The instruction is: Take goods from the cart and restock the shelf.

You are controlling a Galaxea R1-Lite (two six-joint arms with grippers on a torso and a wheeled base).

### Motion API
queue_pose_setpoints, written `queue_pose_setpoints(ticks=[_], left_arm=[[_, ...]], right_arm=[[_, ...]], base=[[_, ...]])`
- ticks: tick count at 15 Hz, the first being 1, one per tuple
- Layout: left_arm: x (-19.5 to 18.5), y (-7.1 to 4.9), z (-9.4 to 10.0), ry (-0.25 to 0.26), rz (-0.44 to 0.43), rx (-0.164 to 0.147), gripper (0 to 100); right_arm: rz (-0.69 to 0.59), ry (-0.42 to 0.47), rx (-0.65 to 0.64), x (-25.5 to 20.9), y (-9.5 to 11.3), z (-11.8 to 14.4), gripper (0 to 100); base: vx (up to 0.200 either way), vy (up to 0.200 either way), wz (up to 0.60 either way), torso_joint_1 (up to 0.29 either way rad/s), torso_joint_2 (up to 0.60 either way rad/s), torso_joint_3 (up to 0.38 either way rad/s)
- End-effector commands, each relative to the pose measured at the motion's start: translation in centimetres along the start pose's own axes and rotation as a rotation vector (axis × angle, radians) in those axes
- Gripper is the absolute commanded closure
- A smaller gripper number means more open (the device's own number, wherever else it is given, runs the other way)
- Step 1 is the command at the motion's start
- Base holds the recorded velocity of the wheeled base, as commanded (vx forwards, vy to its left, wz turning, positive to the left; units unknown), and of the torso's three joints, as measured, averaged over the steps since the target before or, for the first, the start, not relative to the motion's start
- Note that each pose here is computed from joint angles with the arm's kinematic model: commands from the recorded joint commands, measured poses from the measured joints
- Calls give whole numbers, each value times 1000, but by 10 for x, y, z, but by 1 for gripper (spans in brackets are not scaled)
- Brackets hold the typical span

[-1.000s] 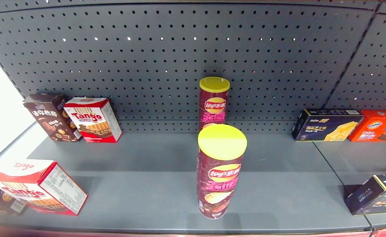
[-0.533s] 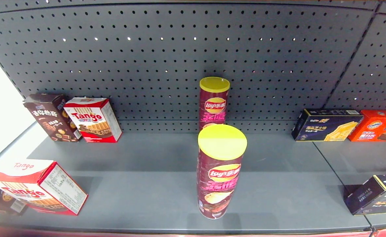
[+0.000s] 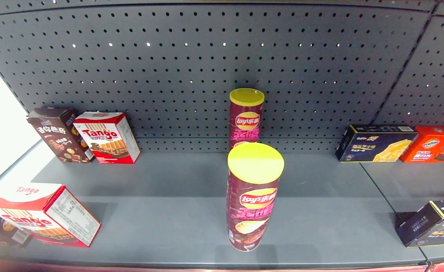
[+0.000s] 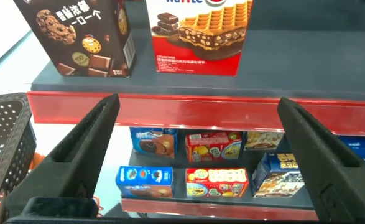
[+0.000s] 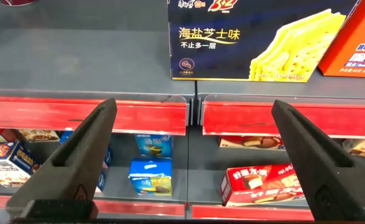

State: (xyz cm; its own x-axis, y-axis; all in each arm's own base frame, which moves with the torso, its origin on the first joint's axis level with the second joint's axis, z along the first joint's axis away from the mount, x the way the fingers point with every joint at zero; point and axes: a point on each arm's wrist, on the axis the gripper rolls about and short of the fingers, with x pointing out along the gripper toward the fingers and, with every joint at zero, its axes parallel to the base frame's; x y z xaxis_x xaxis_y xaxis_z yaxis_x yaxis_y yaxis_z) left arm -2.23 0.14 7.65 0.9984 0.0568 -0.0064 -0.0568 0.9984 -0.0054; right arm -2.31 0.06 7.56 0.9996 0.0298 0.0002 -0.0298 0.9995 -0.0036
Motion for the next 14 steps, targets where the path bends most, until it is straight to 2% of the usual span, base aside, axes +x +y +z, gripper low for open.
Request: queue_pose_setpoints(ticks=[1, 10, 11, 14], left_arm=[[0, 0, 0, 1, -2, 3, 0], [0, 0, 0, 1, 0, 0, 0], [0, 0, 0, 1, 0, 1, 0], [0, 0, 0, 1, -2, 0, 0]], right_arm=[[1, 2, -1, 0, 0, 0, 0], [1, 2, -1, 0, 0, 0, 0], [1, 2, 1, 0, 0, 0, 0], [1, 2, 1, 0, 0, 0, 0]], base=[[0, 0, 0, 0, 0, 0], [0, 0, 0, 0, 0, 0], [-200, 0, 0, 2, 2, 2], [0, 0, 0, 0, 0, 0]])
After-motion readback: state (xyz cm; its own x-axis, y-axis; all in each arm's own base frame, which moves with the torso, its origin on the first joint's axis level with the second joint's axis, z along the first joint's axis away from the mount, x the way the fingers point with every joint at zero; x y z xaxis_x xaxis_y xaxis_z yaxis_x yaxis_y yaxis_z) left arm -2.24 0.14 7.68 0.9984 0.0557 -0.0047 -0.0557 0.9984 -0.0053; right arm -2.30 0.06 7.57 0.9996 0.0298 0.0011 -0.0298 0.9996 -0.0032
